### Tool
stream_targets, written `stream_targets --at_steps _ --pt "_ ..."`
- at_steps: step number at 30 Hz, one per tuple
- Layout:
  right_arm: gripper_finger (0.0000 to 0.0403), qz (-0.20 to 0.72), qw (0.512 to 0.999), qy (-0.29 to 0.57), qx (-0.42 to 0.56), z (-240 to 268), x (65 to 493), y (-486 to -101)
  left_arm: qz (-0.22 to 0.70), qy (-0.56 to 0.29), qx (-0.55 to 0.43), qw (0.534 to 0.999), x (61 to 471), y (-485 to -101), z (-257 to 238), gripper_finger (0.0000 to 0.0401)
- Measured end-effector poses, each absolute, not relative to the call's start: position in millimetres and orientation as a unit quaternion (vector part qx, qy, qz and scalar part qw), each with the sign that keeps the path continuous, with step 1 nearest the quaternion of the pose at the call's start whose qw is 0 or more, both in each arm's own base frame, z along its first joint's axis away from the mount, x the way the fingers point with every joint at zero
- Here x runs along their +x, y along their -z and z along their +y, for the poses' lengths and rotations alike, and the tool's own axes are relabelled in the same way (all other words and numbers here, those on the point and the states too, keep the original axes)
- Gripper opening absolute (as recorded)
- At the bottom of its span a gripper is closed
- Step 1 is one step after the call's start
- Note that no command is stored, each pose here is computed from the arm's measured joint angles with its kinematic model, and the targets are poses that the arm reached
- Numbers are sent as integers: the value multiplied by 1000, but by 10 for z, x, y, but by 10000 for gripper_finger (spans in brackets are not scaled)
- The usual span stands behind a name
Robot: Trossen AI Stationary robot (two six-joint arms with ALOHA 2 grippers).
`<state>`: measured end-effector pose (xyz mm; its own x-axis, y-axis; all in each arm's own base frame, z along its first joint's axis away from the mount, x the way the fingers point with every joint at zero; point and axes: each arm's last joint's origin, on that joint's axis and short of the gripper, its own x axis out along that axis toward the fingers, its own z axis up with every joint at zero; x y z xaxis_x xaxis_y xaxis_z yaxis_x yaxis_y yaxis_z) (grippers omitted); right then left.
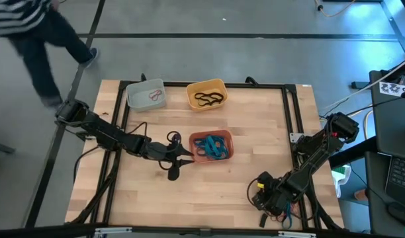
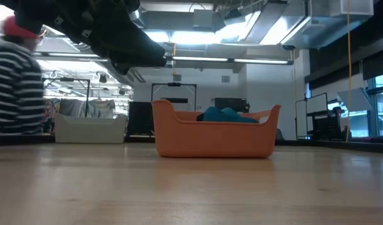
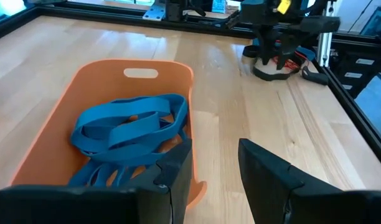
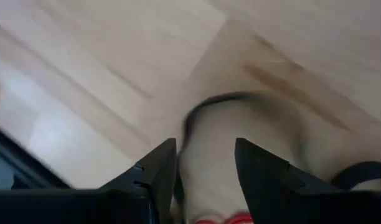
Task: Sort rubber bands into baskets
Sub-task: Put the black rubber band into the yellow bin
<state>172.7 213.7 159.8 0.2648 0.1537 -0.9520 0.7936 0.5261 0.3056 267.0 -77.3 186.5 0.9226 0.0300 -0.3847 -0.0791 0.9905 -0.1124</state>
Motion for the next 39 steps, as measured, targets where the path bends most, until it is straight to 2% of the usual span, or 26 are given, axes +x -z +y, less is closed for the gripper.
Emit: stream_targets --at_steps 8,21,24,31,36,39 --pt "166 548 696 200 419 2216 1799 -1737 194 -30 -62 978 2670 -1865 -771 127" --pt "160 556 692 242 392 2276 1848 -1422 195 -30 -61 978 2670 -1865 -772 127" --pt "131 558 697 240 382 2270 1845 -1416 195 -30 -61 978 2670 -1864 -772 127" --pt "12 539 739 211 345 2273 1875 -1421 198 -30 -60 978 2667 -1858 -771 127" --pt "22 514 769 206 318 2259 1892 -1426 199 -31 -60 978 2667 -1857 -770 127" --pt "11 491 791 206 302 2221 1927 -1461 199 -30 -60 978 2667 -1857 -771 127"
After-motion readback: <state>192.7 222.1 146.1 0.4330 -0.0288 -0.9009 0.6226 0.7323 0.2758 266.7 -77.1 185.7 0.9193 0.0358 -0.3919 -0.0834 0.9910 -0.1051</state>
